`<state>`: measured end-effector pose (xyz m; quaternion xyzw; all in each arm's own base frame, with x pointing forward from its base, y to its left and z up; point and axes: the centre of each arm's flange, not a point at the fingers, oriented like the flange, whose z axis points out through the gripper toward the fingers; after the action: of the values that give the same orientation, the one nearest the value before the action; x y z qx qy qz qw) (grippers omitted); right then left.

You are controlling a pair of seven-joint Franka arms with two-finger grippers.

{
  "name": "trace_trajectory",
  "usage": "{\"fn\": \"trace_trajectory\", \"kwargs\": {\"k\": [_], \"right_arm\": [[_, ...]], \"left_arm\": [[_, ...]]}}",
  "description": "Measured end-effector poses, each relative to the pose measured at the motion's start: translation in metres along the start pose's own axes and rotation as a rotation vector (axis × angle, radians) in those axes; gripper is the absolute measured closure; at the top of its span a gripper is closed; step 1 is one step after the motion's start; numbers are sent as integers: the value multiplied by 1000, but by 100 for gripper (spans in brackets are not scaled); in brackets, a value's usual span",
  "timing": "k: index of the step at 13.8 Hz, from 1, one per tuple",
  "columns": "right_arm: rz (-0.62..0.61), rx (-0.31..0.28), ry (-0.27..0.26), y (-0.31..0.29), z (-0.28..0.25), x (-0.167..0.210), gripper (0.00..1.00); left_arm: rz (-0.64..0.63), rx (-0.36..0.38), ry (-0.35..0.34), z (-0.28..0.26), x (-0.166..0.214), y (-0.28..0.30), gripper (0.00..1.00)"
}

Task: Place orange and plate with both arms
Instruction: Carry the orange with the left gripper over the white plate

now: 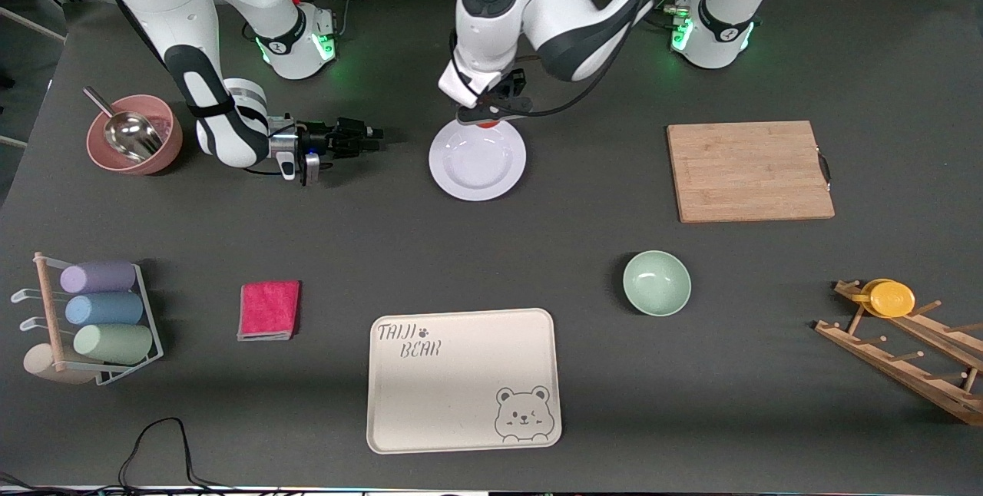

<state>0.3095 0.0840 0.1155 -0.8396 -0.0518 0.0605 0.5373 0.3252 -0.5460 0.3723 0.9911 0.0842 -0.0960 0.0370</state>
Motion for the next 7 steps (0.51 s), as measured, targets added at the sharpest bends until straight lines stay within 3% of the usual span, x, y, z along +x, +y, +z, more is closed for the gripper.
{"fn": "trace_trajectory", "kwargs": {"k": [4, 7], "right_arm": [[6, -1, 5, 3, 1, -1, 48], [-5, -4, 27, 12, 3, -3, 48]], "left_arm": [[5, 42, 19, 68, 3, 15, 35], [8, 26, 18, 96, 20, 20, 35]]}}
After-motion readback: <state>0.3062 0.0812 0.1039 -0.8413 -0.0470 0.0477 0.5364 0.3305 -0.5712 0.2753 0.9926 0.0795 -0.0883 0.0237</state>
